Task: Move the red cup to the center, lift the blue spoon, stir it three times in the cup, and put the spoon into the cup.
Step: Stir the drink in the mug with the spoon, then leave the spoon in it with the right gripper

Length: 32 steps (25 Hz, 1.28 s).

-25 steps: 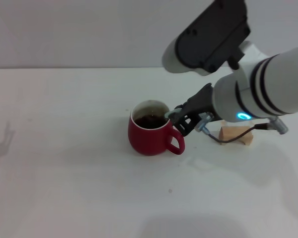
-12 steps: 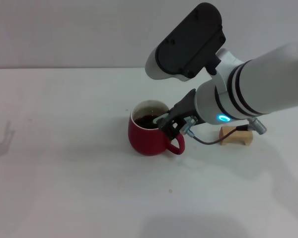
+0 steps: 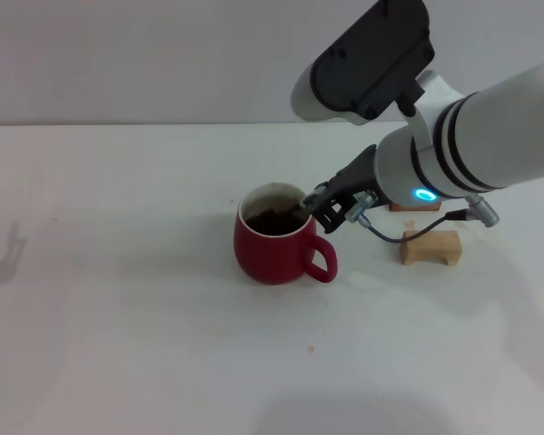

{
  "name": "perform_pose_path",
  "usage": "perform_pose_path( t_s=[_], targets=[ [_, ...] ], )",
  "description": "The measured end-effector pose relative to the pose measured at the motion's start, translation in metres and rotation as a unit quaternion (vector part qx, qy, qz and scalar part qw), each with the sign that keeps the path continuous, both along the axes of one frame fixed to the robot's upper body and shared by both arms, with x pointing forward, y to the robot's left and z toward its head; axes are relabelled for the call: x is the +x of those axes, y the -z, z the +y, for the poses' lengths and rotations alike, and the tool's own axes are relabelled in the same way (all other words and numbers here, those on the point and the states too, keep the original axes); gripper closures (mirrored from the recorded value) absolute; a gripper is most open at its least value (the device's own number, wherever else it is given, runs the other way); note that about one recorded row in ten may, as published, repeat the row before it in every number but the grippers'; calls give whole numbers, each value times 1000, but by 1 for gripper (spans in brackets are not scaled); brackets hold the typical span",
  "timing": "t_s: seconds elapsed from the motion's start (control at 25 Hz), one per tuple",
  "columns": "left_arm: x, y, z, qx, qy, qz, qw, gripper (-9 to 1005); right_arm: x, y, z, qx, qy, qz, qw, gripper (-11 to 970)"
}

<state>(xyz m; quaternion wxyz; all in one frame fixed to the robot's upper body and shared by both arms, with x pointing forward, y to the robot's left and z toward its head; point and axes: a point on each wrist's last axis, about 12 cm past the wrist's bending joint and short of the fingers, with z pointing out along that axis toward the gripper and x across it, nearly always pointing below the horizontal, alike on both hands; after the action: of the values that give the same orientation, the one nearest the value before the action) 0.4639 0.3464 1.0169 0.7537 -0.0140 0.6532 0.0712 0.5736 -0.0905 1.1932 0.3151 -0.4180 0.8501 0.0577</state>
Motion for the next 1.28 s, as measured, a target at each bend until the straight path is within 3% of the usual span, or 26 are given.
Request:
perform_pose_path(
  t_s=[0.52,0.92,1.28],
  targets=[
    [3,-1,-2,0,4,-2,1000,147,-20,0,11,-6,-34,18,999,832],
    [3,-1,-4,0,8,-3,1000,147,-5,5,16,-4,-31,8,999,832],
    [4,-2,-5,0,11,-4,1000,146,4,9,4,-9,-12,13,1000,832]
  ],
)
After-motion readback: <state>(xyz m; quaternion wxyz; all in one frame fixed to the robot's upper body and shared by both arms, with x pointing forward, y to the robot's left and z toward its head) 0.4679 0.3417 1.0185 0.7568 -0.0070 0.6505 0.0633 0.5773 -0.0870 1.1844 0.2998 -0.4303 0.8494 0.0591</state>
